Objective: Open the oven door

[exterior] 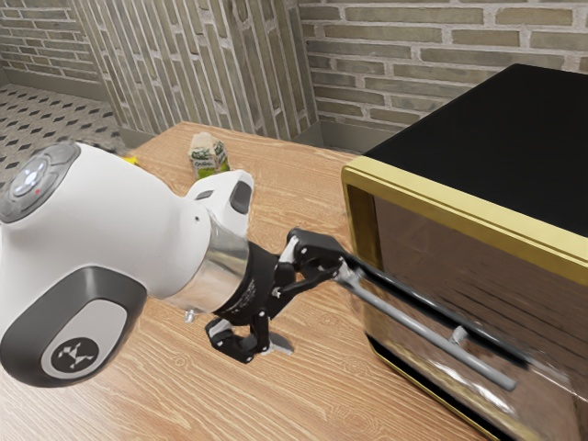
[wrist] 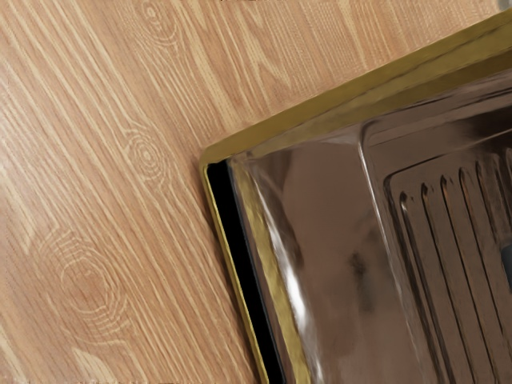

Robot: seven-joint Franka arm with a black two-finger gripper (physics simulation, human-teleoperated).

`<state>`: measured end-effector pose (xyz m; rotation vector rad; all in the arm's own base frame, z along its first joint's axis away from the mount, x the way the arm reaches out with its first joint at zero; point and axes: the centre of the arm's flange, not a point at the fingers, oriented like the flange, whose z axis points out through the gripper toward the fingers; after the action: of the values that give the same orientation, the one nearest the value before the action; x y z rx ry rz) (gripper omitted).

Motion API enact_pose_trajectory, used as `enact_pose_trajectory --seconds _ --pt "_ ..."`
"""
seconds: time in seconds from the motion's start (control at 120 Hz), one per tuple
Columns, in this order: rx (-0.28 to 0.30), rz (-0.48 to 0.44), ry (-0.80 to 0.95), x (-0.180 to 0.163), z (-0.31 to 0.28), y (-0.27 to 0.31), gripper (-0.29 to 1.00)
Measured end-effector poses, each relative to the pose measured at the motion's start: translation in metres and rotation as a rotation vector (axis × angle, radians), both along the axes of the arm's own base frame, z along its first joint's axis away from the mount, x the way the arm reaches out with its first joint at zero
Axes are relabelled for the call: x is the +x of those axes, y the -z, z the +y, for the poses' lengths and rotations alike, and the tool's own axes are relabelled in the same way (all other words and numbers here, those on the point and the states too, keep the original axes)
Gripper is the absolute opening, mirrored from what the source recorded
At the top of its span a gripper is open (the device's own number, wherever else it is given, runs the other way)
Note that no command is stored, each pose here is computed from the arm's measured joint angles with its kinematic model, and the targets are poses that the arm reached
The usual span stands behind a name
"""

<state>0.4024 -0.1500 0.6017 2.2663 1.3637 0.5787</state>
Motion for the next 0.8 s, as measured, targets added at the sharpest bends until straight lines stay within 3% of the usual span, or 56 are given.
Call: enact_pose_trajectory --seconds 0.117,0.167,0.225,0.275,0.317,0.408,0.45,0.492,0.533,0.625,0.8 --pt "0.012 -0.088 -0.095 -0.055 -0.011 -0.003 0.69" --pt "0.047 -0.182 -0.173 -0.088 -0.029 -0.001 0.69" --pt "0.129 -0.289 -0.283 -0.111 -0.042 0.004 0.69" --pt "0.176 -0.313 -0.325 -0.118 -0.044 0.006 0.69" --pt "0.169 -0.298 -0.34 -0.121 -0.036 -0.002 0.69" --pt "-0.075 -0.174 -0.225 -0.129 0.049 -0.176 0.7" --pt "-0.123 -0.076 -0.235 -0.111 0.119 -0.218 0.7" --pt "-0.148 0.059 -0.252 -0.086 0.173 -0.215 0.7" --pt "-0.121 0.176 -0.259 -0.064 0.194 -0.196 0.7" --pt "0.04 0.39 -0.25 -0.019 0.212 -0.123 0.7" --pt "0.155 0.588 -0.12 0.026 0.205 -0.045 0.7"
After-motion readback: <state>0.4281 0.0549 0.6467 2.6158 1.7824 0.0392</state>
